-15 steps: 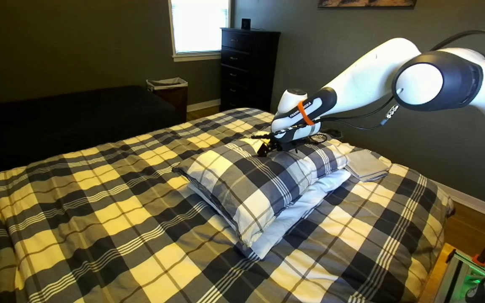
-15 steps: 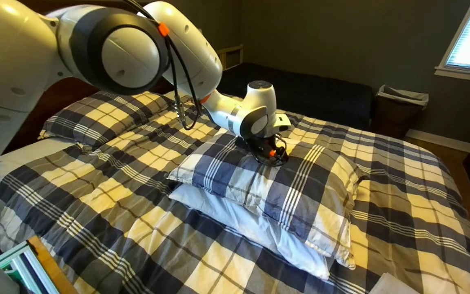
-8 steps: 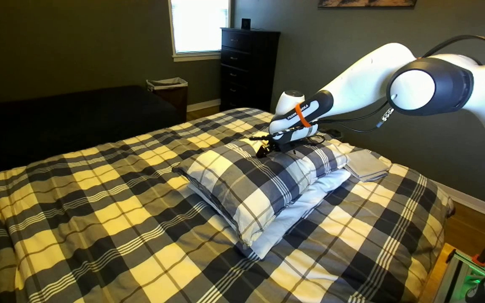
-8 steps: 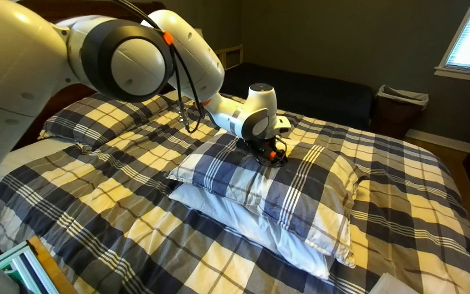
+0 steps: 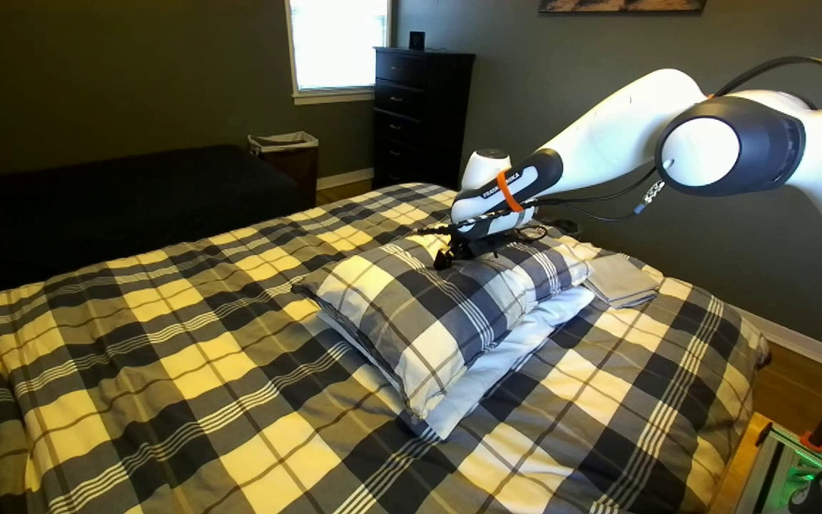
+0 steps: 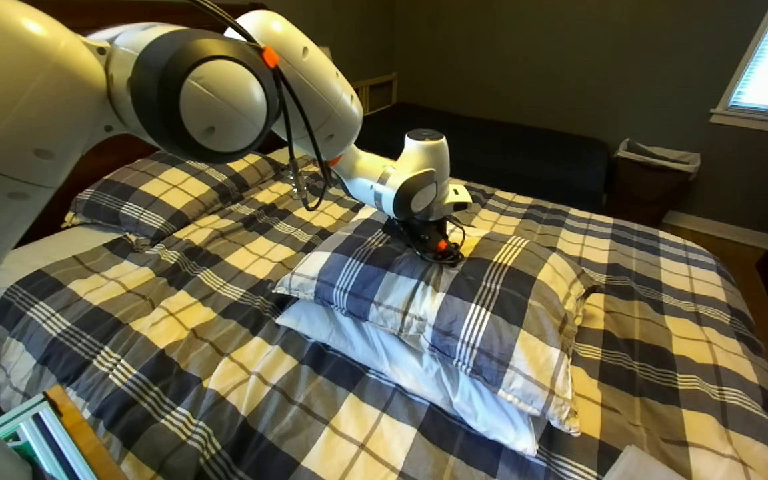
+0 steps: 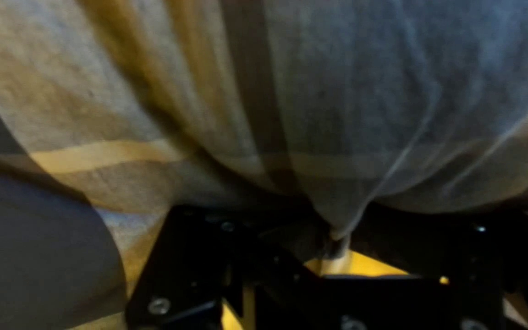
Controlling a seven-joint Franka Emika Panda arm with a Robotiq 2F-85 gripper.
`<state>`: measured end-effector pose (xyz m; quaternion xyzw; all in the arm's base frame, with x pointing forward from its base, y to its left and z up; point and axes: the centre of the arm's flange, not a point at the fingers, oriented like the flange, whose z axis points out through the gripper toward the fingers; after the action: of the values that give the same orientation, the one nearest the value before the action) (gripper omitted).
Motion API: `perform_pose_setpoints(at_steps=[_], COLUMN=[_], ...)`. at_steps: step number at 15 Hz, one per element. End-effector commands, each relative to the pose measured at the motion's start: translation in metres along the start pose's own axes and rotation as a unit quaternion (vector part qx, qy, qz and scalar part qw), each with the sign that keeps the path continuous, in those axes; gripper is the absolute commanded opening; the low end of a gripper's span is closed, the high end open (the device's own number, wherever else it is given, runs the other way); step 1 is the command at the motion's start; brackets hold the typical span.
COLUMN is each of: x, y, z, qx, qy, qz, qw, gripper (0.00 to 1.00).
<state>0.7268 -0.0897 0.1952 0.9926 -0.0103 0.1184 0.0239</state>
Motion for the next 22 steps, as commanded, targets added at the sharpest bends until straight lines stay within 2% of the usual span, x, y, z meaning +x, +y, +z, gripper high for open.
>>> perform_pose_setpoints(at_steps=[1,8,13,17,18,19,22], x=[-0.005,-0.007,-0.013,-0.028,-0.036,-0.043,-0.079], y=[-0.008,-0.004,0.004,0.010,0.007,0.004,-0.013], z=[0.004,-0.066,-0.105,-0.122,-0.124,-0.124,-0.124], qx=[0.010,0.017,0.008,0.001,0.014,0.019,0.035], qy=[-0.026,-0.029,-0.044,-0.080,-0.092,-0.101,-0.147], qz=[0.003,0.012,0.024,0.048,0.056,0.062,0.104], qw=[0.9996,0.9994,0.9987,0.9956,0.9941,0.9927,0.9831], gripper=[0.00,0.00,0.00,0.00,0.25,0.27,0.47])
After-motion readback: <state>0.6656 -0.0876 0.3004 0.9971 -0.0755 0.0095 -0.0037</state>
